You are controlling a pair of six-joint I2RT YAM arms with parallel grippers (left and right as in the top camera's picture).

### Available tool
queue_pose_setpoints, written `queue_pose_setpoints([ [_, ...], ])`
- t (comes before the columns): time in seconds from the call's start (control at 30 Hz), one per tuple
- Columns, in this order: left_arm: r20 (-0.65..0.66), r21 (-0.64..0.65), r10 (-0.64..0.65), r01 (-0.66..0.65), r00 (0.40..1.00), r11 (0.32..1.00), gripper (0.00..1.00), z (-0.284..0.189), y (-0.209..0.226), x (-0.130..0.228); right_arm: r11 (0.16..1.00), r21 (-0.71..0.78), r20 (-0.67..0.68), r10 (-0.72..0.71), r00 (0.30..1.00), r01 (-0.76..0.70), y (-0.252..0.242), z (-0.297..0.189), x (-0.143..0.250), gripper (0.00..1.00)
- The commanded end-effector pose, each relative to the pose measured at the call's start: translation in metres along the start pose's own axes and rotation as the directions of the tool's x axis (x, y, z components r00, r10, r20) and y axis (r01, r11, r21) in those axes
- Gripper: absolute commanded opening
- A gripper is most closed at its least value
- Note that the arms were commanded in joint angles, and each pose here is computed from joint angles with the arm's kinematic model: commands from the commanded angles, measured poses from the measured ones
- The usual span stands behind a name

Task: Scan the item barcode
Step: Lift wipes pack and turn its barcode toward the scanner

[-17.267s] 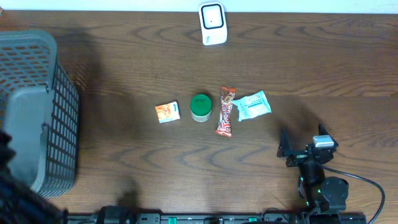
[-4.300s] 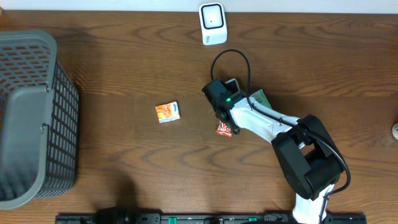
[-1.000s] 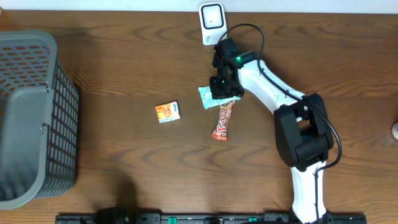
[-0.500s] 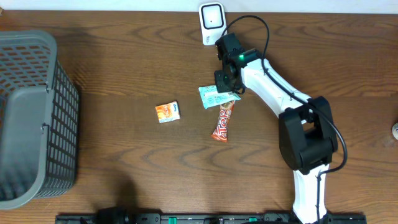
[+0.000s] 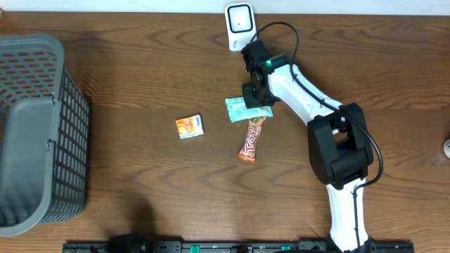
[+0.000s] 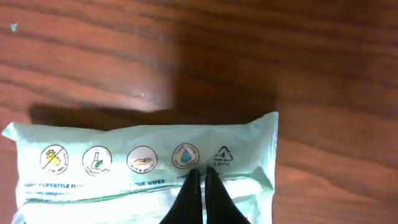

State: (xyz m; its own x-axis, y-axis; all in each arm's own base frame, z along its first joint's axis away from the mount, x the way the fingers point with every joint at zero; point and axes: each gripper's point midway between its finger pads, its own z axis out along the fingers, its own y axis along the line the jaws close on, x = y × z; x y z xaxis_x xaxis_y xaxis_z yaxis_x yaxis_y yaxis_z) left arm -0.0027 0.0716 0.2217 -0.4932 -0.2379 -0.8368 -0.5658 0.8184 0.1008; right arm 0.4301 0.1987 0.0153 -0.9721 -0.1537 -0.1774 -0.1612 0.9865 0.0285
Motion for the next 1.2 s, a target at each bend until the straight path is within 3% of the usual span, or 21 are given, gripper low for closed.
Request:
queue_pose_setpoints([
  [0.0, -0.068, -0.023, 0.031, -0.032, 0.997, 0.999, 0.84, -0.001, 0.005, 0.017, 1.0, -0.027, 0.09, -0.005, 0.996, 0.007, 0.003, -0.049, -0.025, 0.01],
  [0.1, -0.068, -0.023, 0.031, -0.032, 0.997, 0.999, 0.84, -0.001, 0.005, 0.017, 0.998, -0.067, 0.129, -0.009, 0.992, 0.018, 0.012, -0.081, -0.028, 0.01],
  [0.2, -0.068, -0.023, 0.031, -0.032, 0.997, 0.999, 0.84, -0.001, 0.005, 0.017, 0.992, -0.117, 0.084, -0.028, 0.996, 0.038, 0.027, -0.083, -0.015, 0.01],
  [0.67, -0.068, -0.023, 0.031, -0.032, 0.997, 0.999, 0.84, -0.001, 0.005, 0.017, 0.997, -0.015, -0.185, -0.082, 0.979, 0.08, 0.032, -0.012, 0.088, 0.01],
  [0.93, -0.068, -0.023, 0.031, -0.032, 0.997, 0.999, 0.84, -0.001, 0.005, 0.017, 0.975, 0.218, -0.089, 0.058, 0.994, -0.038, -0.031, 0.005, 0.075, 0.01],
  [1.17, -0.068, -0.023, 0.031, -0.032, 0.997, 0.999, 0.84, -0.001, 0.005, 0.017, 0.964, 0.219, -0.022, 0.163, 0.986, -0.154, -0.065, 0.008, 0.053, 0.01],
])
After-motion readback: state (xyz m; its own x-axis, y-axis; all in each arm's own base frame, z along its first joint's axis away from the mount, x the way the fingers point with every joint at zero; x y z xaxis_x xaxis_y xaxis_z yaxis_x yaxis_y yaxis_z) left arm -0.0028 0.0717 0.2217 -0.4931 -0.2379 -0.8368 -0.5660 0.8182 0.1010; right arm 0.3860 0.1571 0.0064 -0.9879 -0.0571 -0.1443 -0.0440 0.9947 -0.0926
